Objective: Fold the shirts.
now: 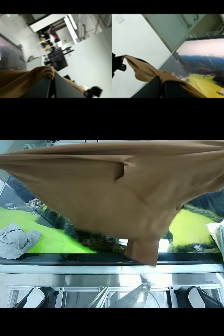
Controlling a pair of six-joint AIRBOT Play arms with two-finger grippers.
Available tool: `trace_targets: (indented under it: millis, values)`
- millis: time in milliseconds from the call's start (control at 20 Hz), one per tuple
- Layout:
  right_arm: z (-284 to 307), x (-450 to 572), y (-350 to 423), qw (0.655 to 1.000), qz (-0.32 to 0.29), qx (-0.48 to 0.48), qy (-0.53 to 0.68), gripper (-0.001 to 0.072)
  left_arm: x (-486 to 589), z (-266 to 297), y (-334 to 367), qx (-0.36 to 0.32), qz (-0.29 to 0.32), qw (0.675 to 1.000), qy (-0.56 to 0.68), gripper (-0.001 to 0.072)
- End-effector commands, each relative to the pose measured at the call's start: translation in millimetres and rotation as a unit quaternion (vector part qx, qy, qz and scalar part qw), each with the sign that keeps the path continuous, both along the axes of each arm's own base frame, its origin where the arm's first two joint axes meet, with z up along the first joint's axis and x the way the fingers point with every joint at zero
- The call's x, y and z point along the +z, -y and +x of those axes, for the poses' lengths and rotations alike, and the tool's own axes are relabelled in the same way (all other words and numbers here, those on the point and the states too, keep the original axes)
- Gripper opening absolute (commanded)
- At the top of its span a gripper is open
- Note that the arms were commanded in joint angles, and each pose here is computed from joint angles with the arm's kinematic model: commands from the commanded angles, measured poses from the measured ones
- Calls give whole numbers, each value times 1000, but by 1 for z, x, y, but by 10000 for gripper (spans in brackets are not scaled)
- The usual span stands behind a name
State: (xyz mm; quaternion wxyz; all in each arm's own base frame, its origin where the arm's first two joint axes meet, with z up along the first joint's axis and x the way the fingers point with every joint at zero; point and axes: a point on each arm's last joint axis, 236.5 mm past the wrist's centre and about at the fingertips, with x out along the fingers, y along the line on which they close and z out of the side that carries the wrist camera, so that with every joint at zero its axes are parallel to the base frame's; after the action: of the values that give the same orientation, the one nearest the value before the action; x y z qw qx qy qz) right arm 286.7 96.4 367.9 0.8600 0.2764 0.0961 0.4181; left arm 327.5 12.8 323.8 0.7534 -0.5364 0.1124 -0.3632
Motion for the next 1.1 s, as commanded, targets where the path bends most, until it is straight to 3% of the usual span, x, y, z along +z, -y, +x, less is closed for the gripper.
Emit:
trace_targets:
  millis: [0,200,350,450,550,750,900,1050]
  values:
    - [-17,2,-25,999,-12,38,10,24,53,-47,-7,-47,-152,979,129,24]
    - [-53,34,-42,996,-37,28,75,24,110,-108,36,-82,-124,961,232,24]
    - [-77,70,-48,987,-70,-12,142,24,160,-163,82,-161,-97,929,317,23]
    - [-79,79,-45,985,-92,-37,143,23,172,-167,95,-185,-70,923,329,22]
    - [-59,71,-30,986,-101,-69,113,24,158,-131,93,-165,-29,944,284,22]
    - [9,32,6,992,-90,-77,40,24,57,-5,48,-34,37,995,84,23]
    - [90,-45,-9,994,-97,-43,-39,24,-57,73,27,24,65,996,-62,23]
    - [189,-151,-10,980,-128,-89,-123,23,-145,138,14,72,79,986,-127,23]
